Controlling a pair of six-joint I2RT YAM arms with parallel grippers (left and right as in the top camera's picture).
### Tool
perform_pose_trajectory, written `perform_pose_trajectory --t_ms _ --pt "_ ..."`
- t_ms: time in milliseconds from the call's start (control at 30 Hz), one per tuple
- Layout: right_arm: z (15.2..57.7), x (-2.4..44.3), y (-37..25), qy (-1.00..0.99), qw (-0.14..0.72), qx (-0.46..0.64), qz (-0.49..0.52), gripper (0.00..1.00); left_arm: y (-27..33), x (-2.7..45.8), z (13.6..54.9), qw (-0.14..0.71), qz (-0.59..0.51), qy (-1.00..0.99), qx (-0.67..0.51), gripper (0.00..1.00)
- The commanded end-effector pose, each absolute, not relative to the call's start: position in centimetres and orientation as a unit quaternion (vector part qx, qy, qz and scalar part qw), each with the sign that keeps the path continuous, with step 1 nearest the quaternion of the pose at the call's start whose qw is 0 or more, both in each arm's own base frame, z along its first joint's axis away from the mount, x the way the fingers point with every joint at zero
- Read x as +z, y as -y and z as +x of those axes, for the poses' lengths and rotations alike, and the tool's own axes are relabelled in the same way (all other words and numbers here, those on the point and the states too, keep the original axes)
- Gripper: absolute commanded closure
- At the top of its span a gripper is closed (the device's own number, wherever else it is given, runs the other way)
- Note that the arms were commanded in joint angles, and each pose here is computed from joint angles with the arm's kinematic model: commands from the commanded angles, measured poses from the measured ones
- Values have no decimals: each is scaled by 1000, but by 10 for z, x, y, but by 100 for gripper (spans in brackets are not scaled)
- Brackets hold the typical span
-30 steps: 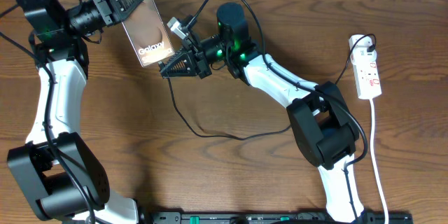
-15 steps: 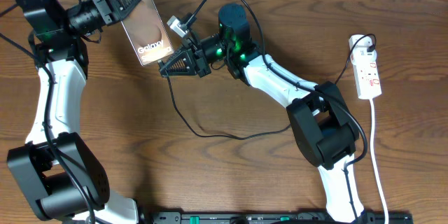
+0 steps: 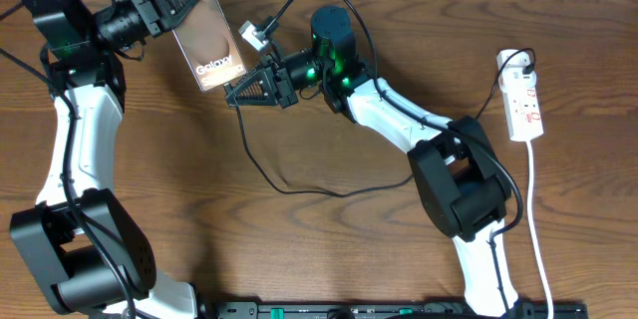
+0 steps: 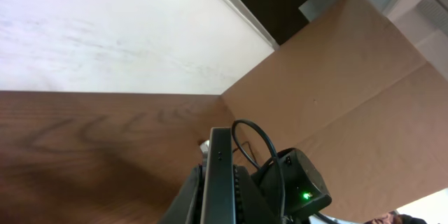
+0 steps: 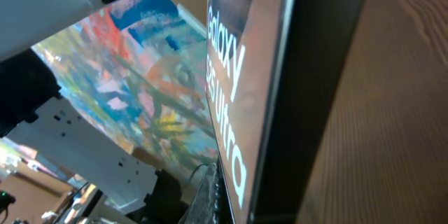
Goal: Plug charger to phone and switch on socket
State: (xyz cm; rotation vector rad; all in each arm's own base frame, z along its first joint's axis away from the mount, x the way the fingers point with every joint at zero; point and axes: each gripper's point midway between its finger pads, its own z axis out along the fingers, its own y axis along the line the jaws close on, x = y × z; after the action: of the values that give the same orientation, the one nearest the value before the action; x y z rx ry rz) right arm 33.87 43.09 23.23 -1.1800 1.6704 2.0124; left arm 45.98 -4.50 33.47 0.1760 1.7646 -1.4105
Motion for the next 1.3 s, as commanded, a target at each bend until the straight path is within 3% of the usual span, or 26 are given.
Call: perform_pose_trajectory --t_ms 0,900,967,1167,1200,1267 --pt "377 251 -436 -602 222 681 -353 99 55 339 447 413 116 -698 -573 93" --pt "374 254 -430 -589 222 683 -371 97 56 339 444 407 122 -697 -578 93" --pt "372 254 -429 -585 218 684 -377 84 56 339 444 407 122 -697 -577 93" --pt "368 253 -428 -582 209 686 -384 8 55 339 444 408 121 -697 -577 93" --pt "368 253 -428 -582 210 686 -384 1 55 339 444 408 121 -697 -577 93" --pt "368 253 -428 -582 210 686 -384 1 55 339 444 408 121 -697 -577 93"
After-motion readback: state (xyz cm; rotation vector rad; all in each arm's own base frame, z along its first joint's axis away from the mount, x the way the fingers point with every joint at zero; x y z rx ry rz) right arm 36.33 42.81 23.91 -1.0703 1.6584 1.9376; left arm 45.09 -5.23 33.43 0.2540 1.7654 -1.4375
